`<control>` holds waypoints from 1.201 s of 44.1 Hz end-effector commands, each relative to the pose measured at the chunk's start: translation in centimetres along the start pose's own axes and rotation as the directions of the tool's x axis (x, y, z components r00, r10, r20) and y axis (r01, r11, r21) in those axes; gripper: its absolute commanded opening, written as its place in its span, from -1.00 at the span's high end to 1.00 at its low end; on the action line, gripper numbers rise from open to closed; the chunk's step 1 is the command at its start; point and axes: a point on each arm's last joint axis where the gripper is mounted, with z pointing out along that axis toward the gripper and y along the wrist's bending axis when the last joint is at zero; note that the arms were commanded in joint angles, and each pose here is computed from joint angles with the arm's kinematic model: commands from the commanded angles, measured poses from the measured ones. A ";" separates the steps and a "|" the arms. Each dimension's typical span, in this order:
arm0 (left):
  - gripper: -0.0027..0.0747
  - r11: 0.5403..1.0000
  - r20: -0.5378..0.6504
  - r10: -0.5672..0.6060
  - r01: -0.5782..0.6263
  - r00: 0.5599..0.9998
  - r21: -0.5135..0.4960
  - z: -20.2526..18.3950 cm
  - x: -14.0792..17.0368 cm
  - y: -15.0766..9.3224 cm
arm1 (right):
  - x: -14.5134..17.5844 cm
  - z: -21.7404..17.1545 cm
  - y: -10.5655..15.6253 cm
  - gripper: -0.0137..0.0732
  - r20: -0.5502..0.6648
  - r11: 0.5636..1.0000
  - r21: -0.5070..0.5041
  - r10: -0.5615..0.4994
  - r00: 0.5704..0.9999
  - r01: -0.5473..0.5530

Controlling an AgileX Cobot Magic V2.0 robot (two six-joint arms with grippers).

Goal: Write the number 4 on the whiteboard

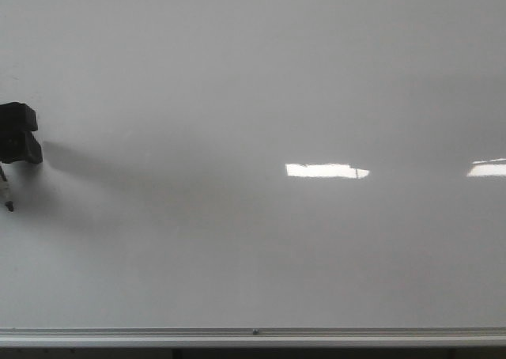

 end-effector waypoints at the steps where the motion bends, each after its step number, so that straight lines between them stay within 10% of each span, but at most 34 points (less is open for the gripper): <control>1: -0.50 0.999 0.117 -0.020 0.016 0.993 0.034 -0.3 -2.0 -0.9 | -1.7 -0.1 0.0 -0.57 0.091 1.000 0.011 -0.006 0.996 0.005; 15: 0.02 0.998 0.088 -0.065 0.063 0.994 0.031 0.3 -1.7 -0.9 | -1.7 -0.1 0.0 -0.57 0.091 1.000 0.011 -0.006 0.996 0.005; 26: 0.98 0.998 0.058 -0.057 0.055 0.997 0.030 0.2 -1.5 -1.0 | -1.7 -0.1 0.0 -0.57 0.091 1.000 0.011 -0.006 0.996 0.005; 36: 0.98 0.973 -0.038 0.215 -0.210 0.976 0.097 -1.6 -3.0 -2.7 | -1.7 -0.1 0.0 -0.57 0.091 1.000 0.011 -0.006 0.996 0.005; 42: 0.98 0.884 -0.212 0.466 -0.443 0.859 0.149 -3.7 -4.1 -4.6 | -1.8 -0.1 0.0 -0.57 0.100 1.000 0.012 -0.006 0.995 0.005; 53: 0.98 0.544 -0.240 0.822 -0.590 0.516 0.596 -7.7 -3.4 -10.1 | -1.8 -0.1 0.0 -0.57 0.098 1.000 0.012 -0.006 0.995 0.005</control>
